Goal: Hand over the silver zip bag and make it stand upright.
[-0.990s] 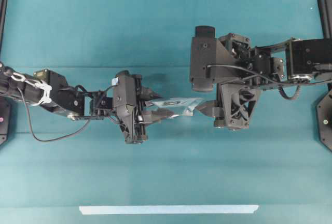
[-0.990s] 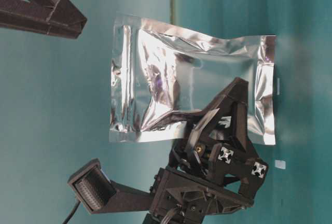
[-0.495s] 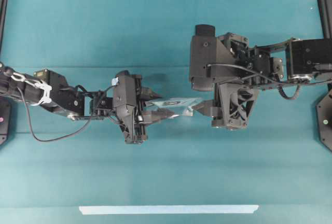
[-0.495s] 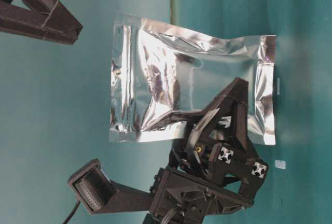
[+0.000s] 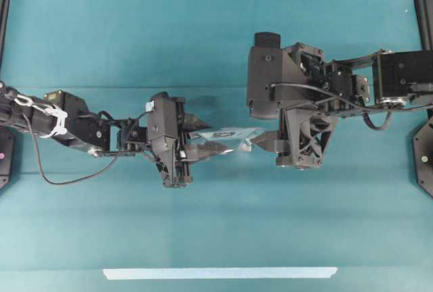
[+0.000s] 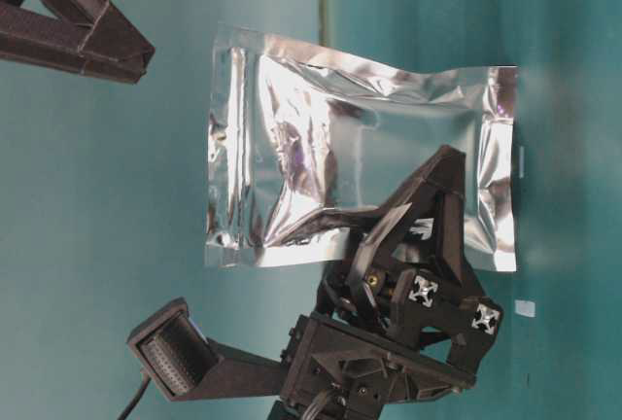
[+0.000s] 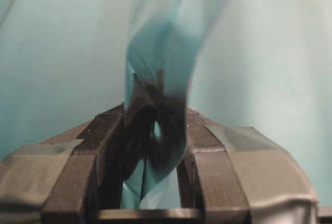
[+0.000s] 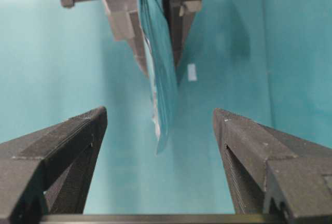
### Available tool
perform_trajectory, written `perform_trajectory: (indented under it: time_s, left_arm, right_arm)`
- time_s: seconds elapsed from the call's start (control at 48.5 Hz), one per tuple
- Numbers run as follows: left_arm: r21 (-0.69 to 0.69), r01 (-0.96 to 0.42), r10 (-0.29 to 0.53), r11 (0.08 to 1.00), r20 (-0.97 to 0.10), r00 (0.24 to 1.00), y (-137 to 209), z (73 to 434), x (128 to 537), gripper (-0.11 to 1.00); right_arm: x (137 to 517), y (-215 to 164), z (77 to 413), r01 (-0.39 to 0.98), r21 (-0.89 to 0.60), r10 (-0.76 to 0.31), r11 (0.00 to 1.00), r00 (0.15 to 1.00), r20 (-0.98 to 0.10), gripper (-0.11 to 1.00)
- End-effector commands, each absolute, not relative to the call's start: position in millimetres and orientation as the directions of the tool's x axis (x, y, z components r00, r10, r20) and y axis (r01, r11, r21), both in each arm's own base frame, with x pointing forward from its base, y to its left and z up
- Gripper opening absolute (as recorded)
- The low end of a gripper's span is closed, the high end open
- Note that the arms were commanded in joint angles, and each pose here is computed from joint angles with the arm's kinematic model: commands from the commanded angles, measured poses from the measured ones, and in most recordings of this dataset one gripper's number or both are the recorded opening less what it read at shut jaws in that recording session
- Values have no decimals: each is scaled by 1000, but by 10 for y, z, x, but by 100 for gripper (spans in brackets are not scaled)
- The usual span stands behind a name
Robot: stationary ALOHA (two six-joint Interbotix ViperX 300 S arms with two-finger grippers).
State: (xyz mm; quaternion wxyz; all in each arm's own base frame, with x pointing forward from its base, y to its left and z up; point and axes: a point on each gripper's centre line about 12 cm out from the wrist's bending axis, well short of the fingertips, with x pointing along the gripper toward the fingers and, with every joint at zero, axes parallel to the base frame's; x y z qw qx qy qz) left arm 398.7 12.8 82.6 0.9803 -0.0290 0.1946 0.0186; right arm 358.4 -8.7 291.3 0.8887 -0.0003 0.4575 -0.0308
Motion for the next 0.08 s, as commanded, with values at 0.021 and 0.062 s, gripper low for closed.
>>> perform_trajectory:
  time_s: [0.021, 0.062]
  left_arm:
    - [-50, -37, 14, 998, -386, 923, 84, 827, 3986, 27]
    - [-51, -38, 15, 998, -386, 923, 85, 827, 3986, 27]
  right_arm:
    - [3560, -74, 3023, 58, -21, -52, 998, 609, -791, 86]
    - [3558, -75, 3021, 58, -21, -52, 998, 607, -793, 86]
